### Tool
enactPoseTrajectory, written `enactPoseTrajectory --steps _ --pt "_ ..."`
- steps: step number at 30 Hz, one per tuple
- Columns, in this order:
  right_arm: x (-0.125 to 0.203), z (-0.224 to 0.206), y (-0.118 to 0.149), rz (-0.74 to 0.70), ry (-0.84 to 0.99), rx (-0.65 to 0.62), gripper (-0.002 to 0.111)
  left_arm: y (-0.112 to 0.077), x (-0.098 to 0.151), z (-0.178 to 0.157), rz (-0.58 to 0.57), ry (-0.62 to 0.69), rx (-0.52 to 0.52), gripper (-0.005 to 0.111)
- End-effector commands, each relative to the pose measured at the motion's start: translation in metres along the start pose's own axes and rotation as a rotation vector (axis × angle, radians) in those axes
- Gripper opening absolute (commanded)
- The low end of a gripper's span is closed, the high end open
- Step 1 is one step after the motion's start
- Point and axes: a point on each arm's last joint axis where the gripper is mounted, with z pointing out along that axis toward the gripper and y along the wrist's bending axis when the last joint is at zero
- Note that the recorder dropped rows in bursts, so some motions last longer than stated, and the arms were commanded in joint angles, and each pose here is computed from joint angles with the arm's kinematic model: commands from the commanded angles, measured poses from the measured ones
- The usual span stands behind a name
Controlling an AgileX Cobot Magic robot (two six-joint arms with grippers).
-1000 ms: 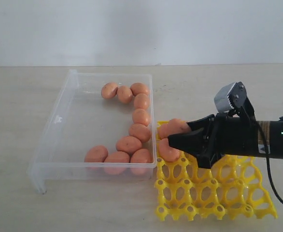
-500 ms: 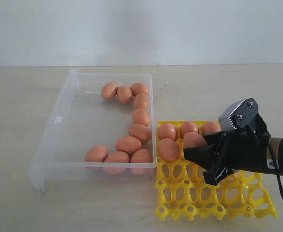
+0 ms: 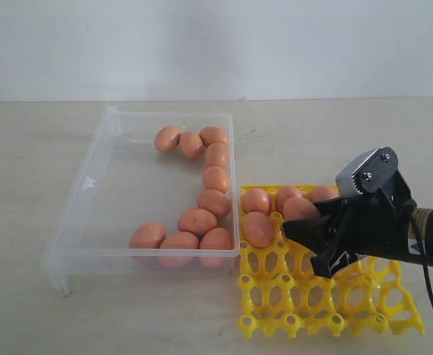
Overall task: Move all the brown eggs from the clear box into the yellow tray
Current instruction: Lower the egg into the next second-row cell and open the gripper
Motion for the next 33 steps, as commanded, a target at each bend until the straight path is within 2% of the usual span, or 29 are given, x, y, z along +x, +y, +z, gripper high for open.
enactPoseTrajectory --steps 1,8,14,29,31,33 --pt "-0.0062 -0.0014 0.0034 -0.006 -0.067 -0.023 0.021 0.0001 0.0008 0.0002 -0.012 -0.003 -0.004 0.004" --pt "-0.0063 -0.0014 0.0039 -0.009 -0.068 -0.028 0.021 0.0001 0.0008 0.0002 -0.012 -0.003 -0.004 0.004" --pt "-0.0053 -0.0003 0.0080 -0.080 -0.058 -0.058 0.021 0.0001 0.0008 0.0002 -0.012 -0.003 -0.004 0.004" --pt "-0.0082 0.0026 0.0074 -0.097 -0.059 -0.048 0.022 0.0001 0.0008 0.0002 -0.012 -0.003 -0.004 0.004" --pt "-0.0082 0.0026 0.0070 -0.094 -0.059 -0.045 0.027 0.0001 0.0008 0.0002 -0.012 -0.003 -0.004 0.004" --pt "-0.0084 0.0026 0.0064 -0.089 -0.061 -0.038 0.038 0.0001 0.0008 0.0002 -0.012 -0.003 -0.004 0.004"
